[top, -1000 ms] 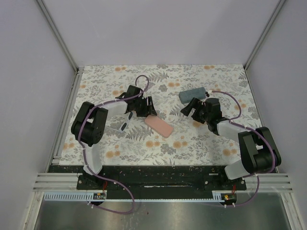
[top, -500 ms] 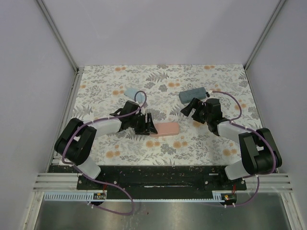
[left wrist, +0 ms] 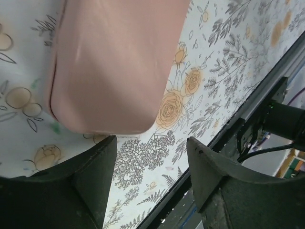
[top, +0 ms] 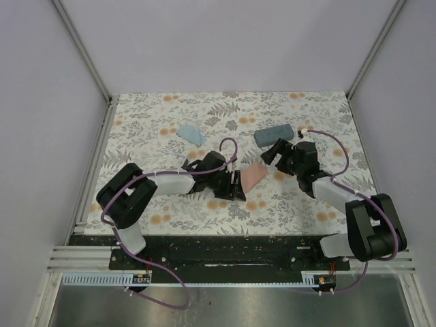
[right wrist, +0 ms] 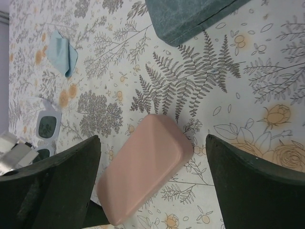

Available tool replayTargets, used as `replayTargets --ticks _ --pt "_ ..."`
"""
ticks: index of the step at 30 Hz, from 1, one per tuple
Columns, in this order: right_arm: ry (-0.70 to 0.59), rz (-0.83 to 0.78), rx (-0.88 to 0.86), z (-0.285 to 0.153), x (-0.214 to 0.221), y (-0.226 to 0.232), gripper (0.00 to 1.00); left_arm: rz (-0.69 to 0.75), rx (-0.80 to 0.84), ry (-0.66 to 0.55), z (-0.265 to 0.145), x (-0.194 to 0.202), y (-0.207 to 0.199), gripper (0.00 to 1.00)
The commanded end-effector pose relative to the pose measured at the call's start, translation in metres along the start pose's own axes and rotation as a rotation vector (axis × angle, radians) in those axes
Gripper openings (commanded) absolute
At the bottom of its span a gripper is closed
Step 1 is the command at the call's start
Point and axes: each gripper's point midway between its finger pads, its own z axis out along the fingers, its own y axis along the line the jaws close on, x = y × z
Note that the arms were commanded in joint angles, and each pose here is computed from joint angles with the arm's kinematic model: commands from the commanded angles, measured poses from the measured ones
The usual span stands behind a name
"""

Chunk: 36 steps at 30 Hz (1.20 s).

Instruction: Organize the sunglasses

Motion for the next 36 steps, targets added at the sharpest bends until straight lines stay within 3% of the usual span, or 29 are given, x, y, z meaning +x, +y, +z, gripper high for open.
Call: replayTargets --ticks 1,5,9,18,21,36 --pt "-0.159 -0.018 0.060 -0.021 -0.029 -0.004 0.99 0.071 -0.063 -0.099 -0.021 -0.023 -0.016 0.65" --pt "-0.251 0.000 0.111 -0.038 -0.042 -0.012 0.99 0.228 -0.209 -0.151 -0.054 -0.043 -0.010 0.71" --pt "-0.283 0.008 0.121 -0.045 -0.044 -0.016 0.99 0.390 -0.336 -0.171 -0.065 -0.071 -0.008 0.99" --pt "-0.269 0.004 0.098 -0.043 -0.042 -0.012 0.99 0.651 -0.464 -0.002 -0.019 -0.083 -0.009 0.99" --pt "-0.276 0.006 0.099 -0.045 -0.043 -0.012 0.99 0.698 -0.486 -0.001 -0.006 -0.086 -0.010 0.99" --pt "-0.265 0.007 0.094 -0.041 -0.042 -0.011 0.99 0.677 -0.414 0.100 0.027 -0.067 -0.001 0.99"
